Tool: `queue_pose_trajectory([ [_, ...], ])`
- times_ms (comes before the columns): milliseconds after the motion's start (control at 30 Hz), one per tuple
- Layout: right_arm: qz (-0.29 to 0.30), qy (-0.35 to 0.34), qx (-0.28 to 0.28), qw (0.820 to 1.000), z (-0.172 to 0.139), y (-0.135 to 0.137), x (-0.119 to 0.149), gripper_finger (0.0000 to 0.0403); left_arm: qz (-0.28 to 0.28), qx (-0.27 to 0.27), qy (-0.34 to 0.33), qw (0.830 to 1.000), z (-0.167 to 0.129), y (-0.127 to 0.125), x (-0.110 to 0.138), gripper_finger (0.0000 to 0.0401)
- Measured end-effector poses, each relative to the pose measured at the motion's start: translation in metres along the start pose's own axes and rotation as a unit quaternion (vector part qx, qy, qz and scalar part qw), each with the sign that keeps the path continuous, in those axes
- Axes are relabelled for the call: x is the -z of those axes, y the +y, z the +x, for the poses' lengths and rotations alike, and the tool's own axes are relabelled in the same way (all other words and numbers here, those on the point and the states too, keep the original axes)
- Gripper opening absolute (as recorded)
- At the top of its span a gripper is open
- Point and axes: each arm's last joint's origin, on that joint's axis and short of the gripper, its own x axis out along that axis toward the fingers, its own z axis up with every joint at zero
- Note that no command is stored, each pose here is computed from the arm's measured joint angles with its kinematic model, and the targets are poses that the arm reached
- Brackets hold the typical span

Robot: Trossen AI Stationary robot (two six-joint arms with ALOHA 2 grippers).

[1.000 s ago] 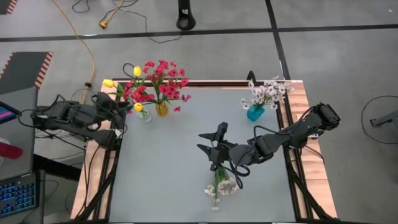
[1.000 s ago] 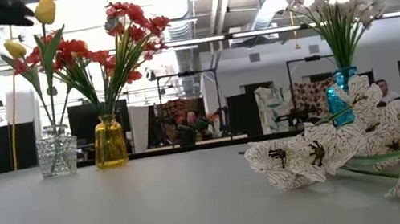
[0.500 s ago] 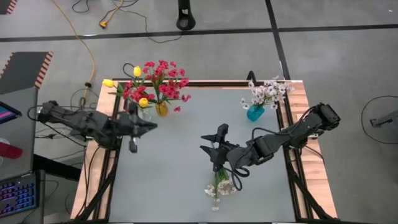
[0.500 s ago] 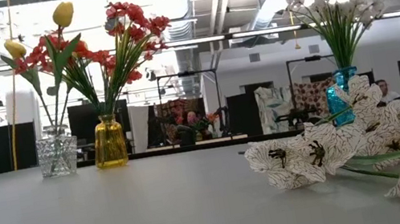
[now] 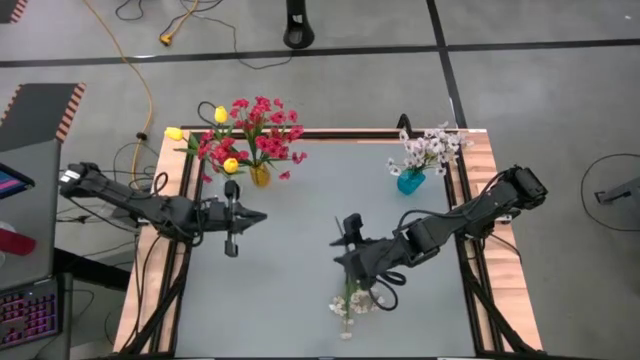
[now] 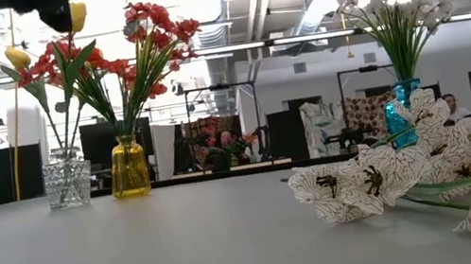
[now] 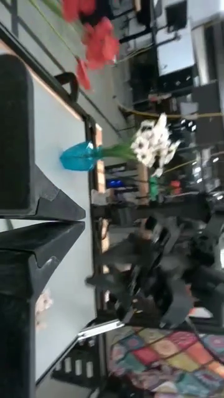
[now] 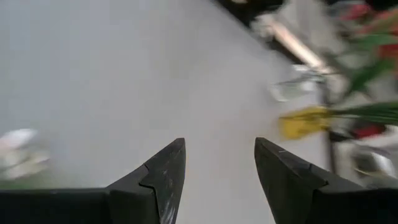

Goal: Sort flowers into vase by color
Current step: Put the white flowers into the blue vase

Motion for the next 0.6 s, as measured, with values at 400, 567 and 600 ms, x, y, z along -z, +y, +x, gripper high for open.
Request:
queue_pose_trajectory([
  [400, 0.02, -0.006, -0.118, 0.993, 0.0, 0.007, 0.003, 0.0219, 0.004, -0.083, -0.047, 0.995, -0.035, 0.031, 0.049, 0.0001],
  [567, 0.043, 0.005, -0.12, 0.992, 0.002, 0.003, 0.006, 0.0219, 0.0, -0.111, -0.077, 0.991, -0.047, 0.042, 0.06, 0.0],
  [600, 0.046, 0.011, -0.12, 0.992, 0.003, 0.002, 0.008, 0.0219, 0.0, -0.106, -0.085, 0.991, -0.049, 0.043, 0.061, 0.0],
])
